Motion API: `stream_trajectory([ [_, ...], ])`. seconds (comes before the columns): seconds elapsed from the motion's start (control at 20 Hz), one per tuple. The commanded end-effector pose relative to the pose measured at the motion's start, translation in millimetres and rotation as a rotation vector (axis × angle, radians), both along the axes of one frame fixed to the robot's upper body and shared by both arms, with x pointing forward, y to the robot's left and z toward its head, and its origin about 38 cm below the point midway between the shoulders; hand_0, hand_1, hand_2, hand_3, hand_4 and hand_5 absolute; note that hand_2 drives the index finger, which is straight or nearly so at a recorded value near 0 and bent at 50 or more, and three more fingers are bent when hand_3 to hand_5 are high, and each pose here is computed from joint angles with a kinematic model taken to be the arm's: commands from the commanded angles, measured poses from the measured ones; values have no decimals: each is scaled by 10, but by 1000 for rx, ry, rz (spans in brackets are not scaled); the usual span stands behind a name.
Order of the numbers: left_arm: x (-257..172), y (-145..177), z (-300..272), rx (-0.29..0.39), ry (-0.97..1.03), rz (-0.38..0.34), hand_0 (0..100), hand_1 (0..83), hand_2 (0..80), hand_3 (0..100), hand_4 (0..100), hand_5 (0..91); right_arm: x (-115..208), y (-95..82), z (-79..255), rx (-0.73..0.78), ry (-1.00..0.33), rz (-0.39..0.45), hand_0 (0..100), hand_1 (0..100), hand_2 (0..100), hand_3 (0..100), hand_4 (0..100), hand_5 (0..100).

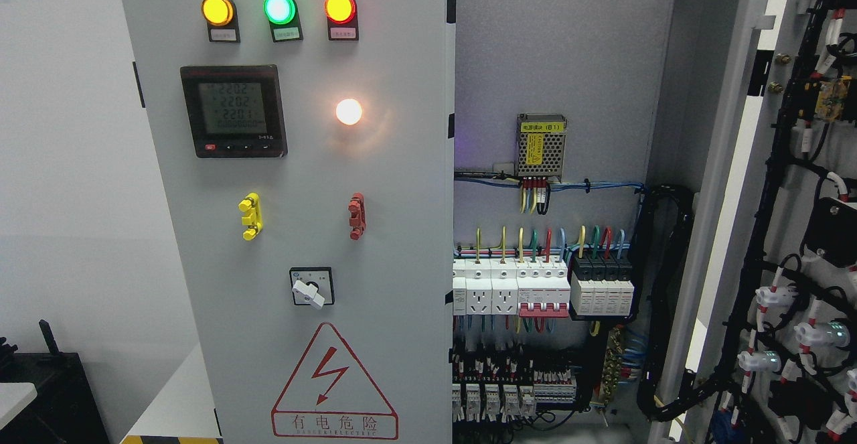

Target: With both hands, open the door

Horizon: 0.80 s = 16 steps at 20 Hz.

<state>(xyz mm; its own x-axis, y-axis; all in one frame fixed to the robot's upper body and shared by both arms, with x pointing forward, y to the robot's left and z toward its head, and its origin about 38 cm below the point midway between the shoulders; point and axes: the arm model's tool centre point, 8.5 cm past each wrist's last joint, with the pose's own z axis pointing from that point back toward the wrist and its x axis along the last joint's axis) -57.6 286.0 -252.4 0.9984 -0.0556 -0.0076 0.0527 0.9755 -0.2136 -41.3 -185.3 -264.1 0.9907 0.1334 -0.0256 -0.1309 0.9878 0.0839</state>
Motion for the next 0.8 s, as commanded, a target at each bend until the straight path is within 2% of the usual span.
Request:
stream_trajectory([
  [0.0,-44,-95,0,-10,12,76,0,0,0,0,42,0,5,1,0,1,-1,-11,0,0,0,0,0,0],
  [0.35,-40,-173,-9,-21,11,73,0,0,0,0,42,0,34,9,-2,3,-13,-15,0,0,0,0,0,0],
  [0.45,-32,-173,-9,-19,7,98,0,0,0,0,42,0,46,20,-1,5,-26,-14,0,0,0,0,0,0],
  [0.55,-34,-175,-9,-21,9,88,0,0,0,0,42,0,134,16,4,9,-78,-23,0,0,0,0,0,0],
  [0.7,-26,-340,-22,-46,5,90,0,0,0,0,42,0,440,31,92,25,-235,-30,0,0,0,0,0,0],
  [0.75,-2,-361,-27,-49,-2,89,0,0,0,0,42,0,491,-24,124,19,-270,-30,0,0,0,0,0,0],
])
